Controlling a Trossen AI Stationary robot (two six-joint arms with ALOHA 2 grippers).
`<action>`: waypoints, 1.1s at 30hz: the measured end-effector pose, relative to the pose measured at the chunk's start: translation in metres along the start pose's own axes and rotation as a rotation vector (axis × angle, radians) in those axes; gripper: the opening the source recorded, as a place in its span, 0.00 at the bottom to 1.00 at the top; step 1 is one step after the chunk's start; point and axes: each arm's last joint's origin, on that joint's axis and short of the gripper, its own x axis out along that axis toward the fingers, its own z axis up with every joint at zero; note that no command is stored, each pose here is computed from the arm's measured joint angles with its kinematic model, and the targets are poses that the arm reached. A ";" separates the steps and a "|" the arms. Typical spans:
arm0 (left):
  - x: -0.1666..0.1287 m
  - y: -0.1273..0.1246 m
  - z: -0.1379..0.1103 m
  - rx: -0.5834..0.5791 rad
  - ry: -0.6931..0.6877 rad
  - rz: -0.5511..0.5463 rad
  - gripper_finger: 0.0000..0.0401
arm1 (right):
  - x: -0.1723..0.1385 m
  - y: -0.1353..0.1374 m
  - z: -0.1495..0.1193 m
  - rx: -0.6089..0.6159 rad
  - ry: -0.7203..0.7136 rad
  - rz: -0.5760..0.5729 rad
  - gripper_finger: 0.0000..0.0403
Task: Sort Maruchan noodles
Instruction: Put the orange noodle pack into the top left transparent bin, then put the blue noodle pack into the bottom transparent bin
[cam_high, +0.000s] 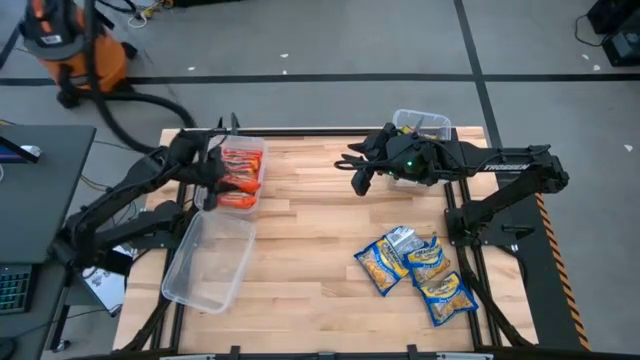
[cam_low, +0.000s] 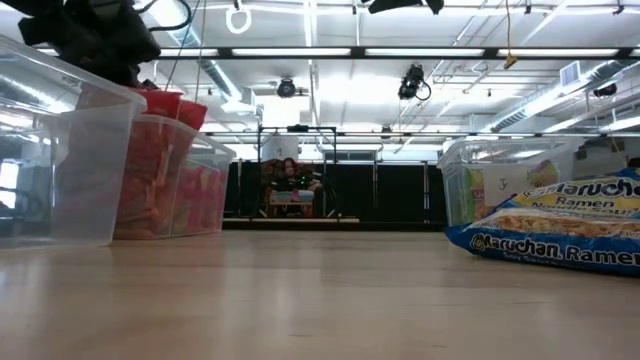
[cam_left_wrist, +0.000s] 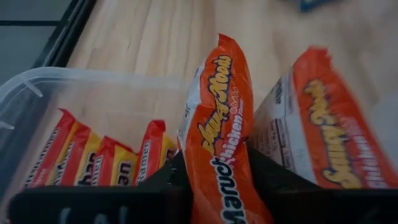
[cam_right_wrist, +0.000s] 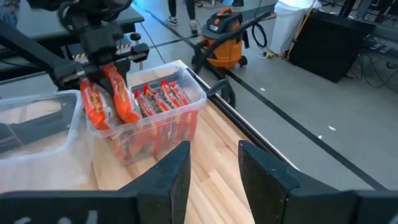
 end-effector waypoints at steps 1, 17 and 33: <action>0.001 -0.002 0.001 0.021 0.021 0.012 0.24 | 0.000 0.000 0.000 -0.001 0.002 -0.001 0.36; -0.026 -0.013 0.021 -0.049 0.180 0.030 0.47 | 0.001 -0.002 -0.009 -0.023 0.090 -0.008 0.52; -0.042 -0.006 0.041 -0.156 0.306 0.122 0.47 | -0.002 -0.003 -0.023 -0.276 0.244 0.103 0.52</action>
